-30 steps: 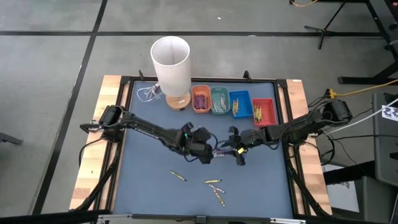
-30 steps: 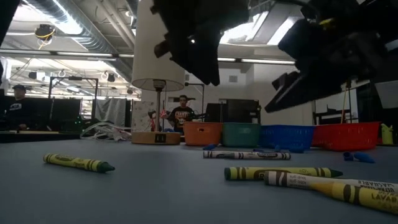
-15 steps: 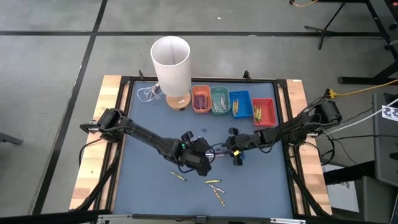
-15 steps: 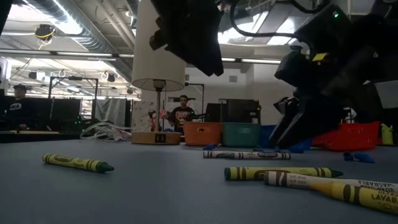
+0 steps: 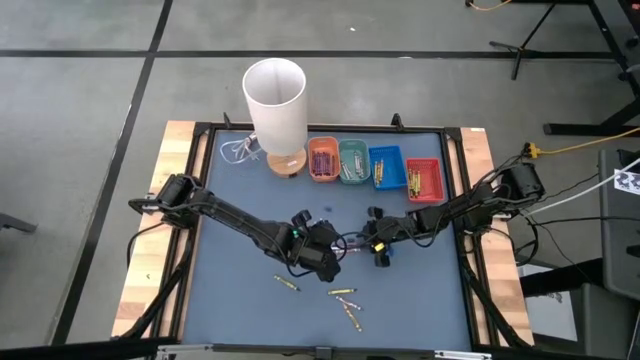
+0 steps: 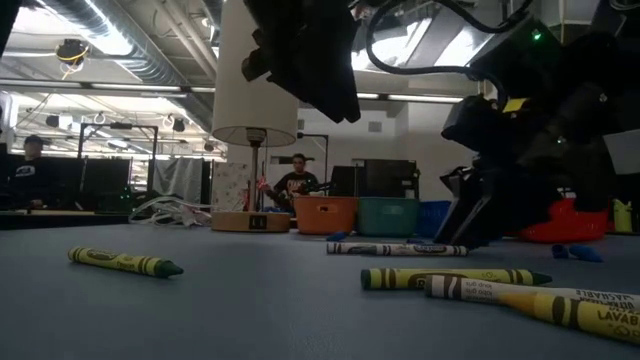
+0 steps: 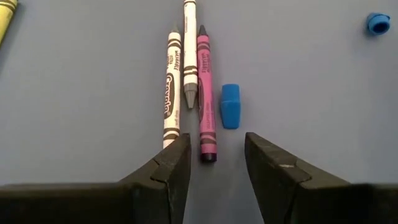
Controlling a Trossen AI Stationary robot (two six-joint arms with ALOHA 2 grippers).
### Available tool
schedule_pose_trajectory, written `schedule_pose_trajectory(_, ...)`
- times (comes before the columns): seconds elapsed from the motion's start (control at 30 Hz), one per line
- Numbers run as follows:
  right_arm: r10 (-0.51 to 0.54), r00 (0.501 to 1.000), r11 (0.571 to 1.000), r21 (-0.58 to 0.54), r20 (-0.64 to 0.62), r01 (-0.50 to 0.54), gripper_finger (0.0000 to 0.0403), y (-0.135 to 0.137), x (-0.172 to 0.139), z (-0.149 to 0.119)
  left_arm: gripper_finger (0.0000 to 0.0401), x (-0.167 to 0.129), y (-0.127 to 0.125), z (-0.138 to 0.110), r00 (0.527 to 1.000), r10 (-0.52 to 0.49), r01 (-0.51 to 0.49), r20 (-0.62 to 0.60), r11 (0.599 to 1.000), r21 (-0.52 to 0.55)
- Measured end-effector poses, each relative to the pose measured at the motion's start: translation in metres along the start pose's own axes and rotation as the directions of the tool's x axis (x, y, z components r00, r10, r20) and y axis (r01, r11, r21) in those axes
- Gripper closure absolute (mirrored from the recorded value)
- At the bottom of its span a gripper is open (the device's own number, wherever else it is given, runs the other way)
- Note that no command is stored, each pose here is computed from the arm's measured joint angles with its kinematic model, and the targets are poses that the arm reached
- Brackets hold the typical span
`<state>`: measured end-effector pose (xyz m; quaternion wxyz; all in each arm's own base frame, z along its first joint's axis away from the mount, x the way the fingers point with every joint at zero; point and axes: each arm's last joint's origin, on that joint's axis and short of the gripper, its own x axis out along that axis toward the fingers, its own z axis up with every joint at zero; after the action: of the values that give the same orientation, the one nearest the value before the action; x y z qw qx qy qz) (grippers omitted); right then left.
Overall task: Sort crayons
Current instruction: Put the purple crayon into the light orange bin
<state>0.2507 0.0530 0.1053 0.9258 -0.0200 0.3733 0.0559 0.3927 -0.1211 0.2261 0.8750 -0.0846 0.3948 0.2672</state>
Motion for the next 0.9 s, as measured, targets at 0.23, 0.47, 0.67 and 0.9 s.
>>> schedule_pose_trajectory(0.23,0.010,1.000,1.000,-0.026,0.000,-0.010,0.0252,0.0003,0.0000,0.0000,0.0311,0.0000,0.0000,0.0000,1.000,0.000,0.000,0.000,1.000,0.000)
schedule_pose_trajectory(0.47,0.015,1.000,1.000,-0.027,0.000,-0.015,0.0252,0.0004,0.0000,0.0000,0.0311,0.0000,0.0000,0.0000,1.000,0.000,0.000,0.000,1.000,0.000)
schedule_pose_trajectory(0.67,0.014,1.000,1.000,-0.027,-0.007,-0.015,0.0252,0.0004,0.0012,-0.0011,0.0311,0.0000,0.0000,0.0000,1.000,0.000,0.000,0.000,1.000,0.000)
schedule_pose_trajectory(0.9,0.014,1.000,1.000,-0.025,-0.012,-0.014,0.0252,0.0007,0.0076,-0.0039,0.0311,0.0000,0.0000,0.0000,1.000,0.000,0.000,0.000,1.000,0.000)
